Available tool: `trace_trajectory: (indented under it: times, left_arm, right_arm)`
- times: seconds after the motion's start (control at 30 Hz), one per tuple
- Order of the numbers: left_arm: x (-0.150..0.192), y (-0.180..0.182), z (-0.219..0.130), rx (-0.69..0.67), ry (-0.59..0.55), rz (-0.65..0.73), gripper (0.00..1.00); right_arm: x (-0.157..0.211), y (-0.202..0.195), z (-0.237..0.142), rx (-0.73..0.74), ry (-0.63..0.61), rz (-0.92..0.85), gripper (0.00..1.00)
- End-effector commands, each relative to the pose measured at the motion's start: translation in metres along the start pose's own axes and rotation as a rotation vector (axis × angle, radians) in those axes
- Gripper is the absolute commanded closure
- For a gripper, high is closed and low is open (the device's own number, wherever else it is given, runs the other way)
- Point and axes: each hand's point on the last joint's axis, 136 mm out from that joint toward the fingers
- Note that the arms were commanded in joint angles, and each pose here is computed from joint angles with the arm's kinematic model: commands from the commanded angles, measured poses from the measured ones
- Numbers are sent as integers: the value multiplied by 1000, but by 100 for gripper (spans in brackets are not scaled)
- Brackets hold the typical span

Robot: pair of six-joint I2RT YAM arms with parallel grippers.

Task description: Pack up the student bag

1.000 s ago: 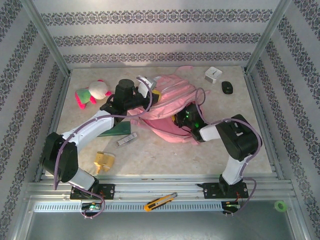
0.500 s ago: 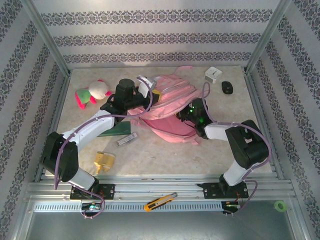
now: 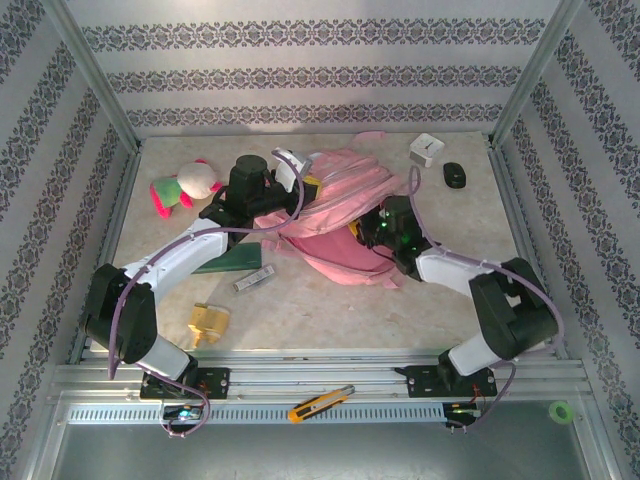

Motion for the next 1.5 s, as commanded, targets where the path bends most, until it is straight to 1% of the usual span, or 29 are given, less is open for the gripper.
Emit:
trace_trajectory:
  times: [0.0, 0.17, 0.37, 0.47, 0.6, 0.7, 0.8, 0.93, 1.07, 1.2, 1.37, 1.47]
  left_arm:
    - [-56, 0, -12, 1, -165, 63, 100]
    - [-59, 0, -11, 2, -174, 61, 100]
    - [-62, -1, -13, 2, -179, 69, 100]
    - [-63, -2, -13, 4, -183, 72, 100]
    - [-64, -2, -15, 2, -183, 76, 100]
    - [-64, -1, -16, -5, -181, 79, 100]
    - [-65, 0, -17, -9, -182, 85, 100]
    - [-66, 0, -18, -13, -182, 86, 100]
    - [-66, -1, -18, -13, -179, 91, 100]
    - [-65, 0, -21, -23, -173, 103, 100]
    - [-64, 1, -23, -31, -164, 111, 100]
    - [-62, 2, -23, -33, -160, 108, 100]
  right_arm:
    - [14, -21, -5, 77, -12, 12, 42]
    - [38, -18, 20, 65, 32, 55, 37]
    - [41, -13, 46, 37, 27, 85, 36]
    - [33, -4, 57, -3, 12, 82, 36]
    - [14, 23, 66, -115, -22, 66, 40]
    - [1, 55, 59, -199, -58, 15, 42]
    - [-14, 80, 46, -240, -111, -58, 42]
    - [-31, 90, 41, -257, -168, -94, 42]
    - [-42, 80, 48, -211, -205, -111, 43]
    - [-50, 52, 53, -85, -228, -119, 44]
    - [-59, 30, 41, 116, -265, -238, 43]
    - [-63, 7, 34, 190, -268, -187, 60]
Point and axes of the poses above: each hand's point on the last joint's axis, 136 mm out from that joint toward the fingers, its own z axis out along the fingers, its own y axis along the line the jaws close on, x = y × z
